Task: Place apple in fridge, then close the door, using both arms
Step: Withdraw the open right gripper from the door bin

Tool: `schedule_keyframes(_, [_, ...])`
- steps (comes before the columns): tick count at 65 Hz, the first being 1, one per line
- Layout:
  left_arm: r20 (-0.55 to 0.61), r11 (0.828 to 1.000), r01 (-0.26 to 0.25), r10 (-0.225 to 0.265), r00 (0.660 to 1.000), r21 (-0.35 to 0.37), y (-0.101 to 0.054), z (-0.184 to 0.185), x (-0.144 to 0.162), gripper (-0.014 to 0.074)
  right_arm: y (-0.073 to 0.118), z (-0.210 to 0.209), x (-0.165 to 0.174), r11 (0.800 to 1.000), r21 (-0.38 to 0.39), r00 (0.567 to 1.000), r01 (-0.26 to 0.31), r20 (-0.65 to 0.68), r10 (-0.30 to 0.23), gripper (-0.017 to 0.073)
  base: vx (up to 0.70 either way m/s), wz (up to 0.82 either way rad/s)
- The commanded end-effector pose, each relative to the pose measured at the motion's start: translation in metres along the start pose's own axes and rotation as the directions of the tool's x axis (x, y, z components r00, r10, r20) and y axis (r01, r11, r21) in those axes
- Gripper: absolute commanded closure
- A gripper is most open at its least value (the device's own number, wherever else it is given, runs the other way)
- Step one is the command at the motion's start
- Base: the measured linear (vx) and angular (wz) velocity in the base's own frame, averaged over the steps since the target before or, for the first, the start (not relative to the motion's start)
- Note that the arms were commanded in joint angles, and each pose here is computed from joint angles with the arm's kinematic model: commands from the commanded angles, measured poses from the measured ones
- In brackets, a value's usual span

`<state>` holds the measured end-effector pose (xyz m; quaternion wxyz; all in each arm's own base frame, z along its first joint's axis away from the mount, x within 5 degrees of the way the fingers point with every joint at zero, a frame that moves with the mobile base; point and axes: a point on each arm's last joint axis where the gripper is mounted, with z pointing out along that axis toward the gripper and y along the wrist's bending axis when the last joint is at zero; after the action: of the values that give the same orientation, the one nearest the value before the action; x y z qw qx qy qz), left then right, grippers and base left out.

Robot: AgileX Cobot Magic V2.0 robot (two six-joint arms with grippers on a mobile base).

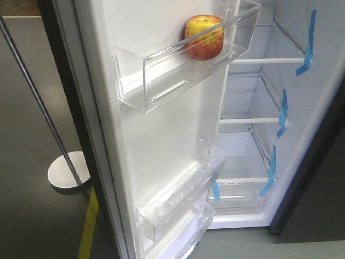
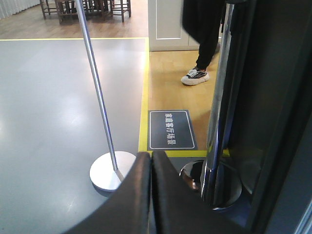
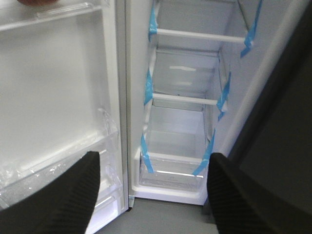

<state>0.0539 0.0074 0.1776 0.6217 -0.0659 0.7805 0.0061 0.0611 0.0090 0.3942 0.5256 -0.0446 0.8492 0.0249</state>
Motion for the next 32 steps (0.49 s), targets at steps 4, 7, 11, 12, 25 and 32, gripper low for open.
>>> schedule_keyframes(4, [0.054,1.000,0.011,-0.012,0.998,0.022,-0.001,0.001,0.000,0.0598,0.000,-0.006,0.014,0.999,0.027,0.999,-0.025,0.034,0.024,0.0106,0.00,0.00])
schedule_keyframes(7, [0.054,1.000,0.011,-0.012,0.998,0.022,-0.001,0.001,0.000,0.0598,0.000,-0.005,0.022,0.999,0.023,1.000,-0.029,0.004,0.029,0.0106,0.00,0.00])
schedule_keyframes(11, [0.054,1.000,0.011,-0.012,0.998,0.022,-0.001,0.001,0.000,0.0598,0.001,-0.003,0.031,0.999,0.015,0.999,-0.045,-0.022,0.045,0.0106,0.00,0.00])
schedule_keyframes(12, [0.054,1.000,0.011,-0.012,0.998,0.022,-0.001,0.001,0.000,0.0598,0.002,-0.002,0.033,0.999,0.014,0.999,-0.047,-0.025,0.048,0.0106,0.00,0.00])
schedule_keyframes(25, [0.054,1.000,0.011,-0.012,0.998,0.022,-0.001,0.001,0.000,0.0598,0.002,0.006,0.048,0.999,0.012,0.996,-0.053,-0.065,0.053,0.0106,0.00,0.00])
schedule_keyframes(32, [0.054,1.000,0.011,-0.012,0.998,0.022,-0.001,0.001,0.000,0.0598,0.001,0.008,0.052,0.999,0.017,0.996,-0.041,-0.085,0.042,0.0106,0.00,0.00])
